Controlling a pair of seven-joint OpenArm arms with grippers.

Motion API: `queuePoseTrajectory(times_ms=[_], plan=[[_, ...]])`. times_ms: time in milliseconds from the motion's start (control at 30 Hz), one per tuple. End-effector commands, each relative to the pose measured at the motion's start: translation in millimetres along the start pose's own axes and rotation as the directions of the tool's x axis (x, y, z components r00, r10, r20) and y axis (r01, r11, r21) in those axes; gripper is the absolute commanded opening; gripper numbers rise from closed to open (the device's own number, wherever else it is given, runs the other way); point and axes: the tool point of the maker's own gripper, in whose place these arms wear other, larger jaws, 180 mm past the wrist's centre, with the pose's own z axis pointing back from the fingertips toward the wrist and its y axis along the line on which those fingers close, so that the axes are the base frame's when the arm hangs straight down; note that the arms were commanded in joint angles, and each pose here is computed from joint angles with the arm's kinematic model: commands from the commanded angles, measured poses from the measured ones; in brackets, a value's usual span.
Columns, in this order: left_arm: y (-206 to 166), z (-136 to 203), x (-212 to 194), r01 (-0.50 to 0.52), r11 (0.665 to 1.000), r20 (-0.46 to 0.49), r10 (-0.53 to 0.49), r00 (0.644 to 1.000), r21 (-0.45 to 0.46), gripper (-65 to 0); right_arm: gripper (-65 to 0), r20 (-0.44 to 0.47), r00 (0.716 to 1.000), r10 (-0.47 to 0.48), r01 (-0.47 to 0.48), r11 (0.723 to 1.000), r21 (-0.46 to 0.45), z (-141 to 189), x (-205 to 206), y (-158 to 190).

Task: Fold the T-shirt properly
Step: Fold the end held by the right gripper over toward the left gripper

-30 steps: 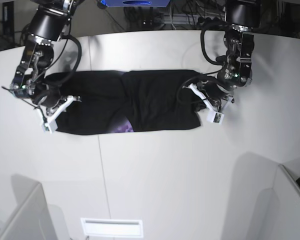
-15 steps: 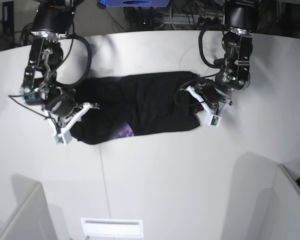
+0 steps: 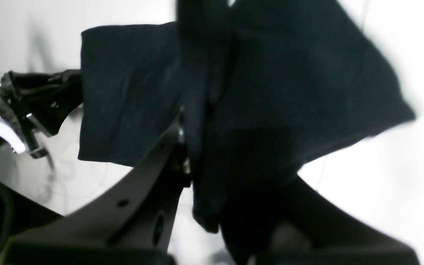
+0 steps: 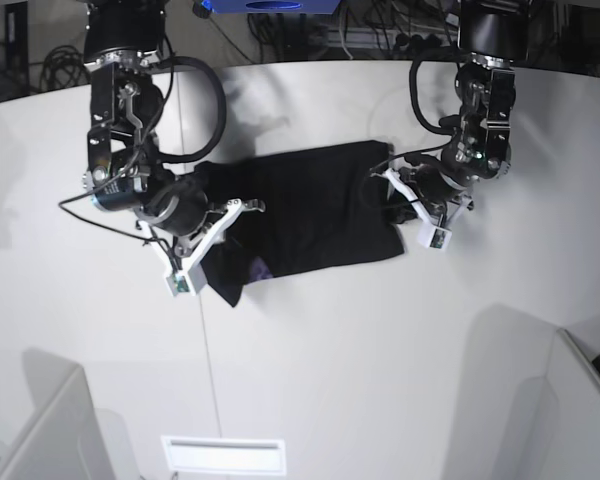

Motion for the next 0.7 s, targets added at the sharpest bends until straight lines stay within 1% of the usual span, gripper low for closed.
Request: queuePoseTrajectory(times_ms=[0,167,400,533,667], plan=[[10.9,2.7,-11.1,0.020,0.999,-0.060,-0.018,0.998,0.043,-65.0,-65.0,0.044,0.999,0.012,-0.013,1.000,0.024,3.1,12.7,9.5],[12.4,3.2,-10.7,0.020,0.999,-0.059,-0.017,0.998,0.046,-65.0,-65.0,0.046,0.998,-0.030,0.028,0.998,0.059,-3.6,11.3,33.4],[13.5,3.6,-10.6,0.020,0.999,-0.059,-0.017,0.998,0.048,-65.0,-65.0,0.042,0.999,-0.001,-0.003,0.994,0.111,-11.1,13.0,68.8],[19.4,6.1,-10.7,0.033,0.998,-0.064,-0.029,0.998,0.058,-65.0,-65.0,0.035,0.999,-0.014,0.010,0.994,0.112,-21.3,9.9,79.3],[20.2,6.6,-11.2,0.031,0.998,-0.065,-0.027,0.998,0.059,-65.0,-65.0,0.015,1.000,0.003,-0.005,0.992,0.122,-30.7,1.8,90.0]])
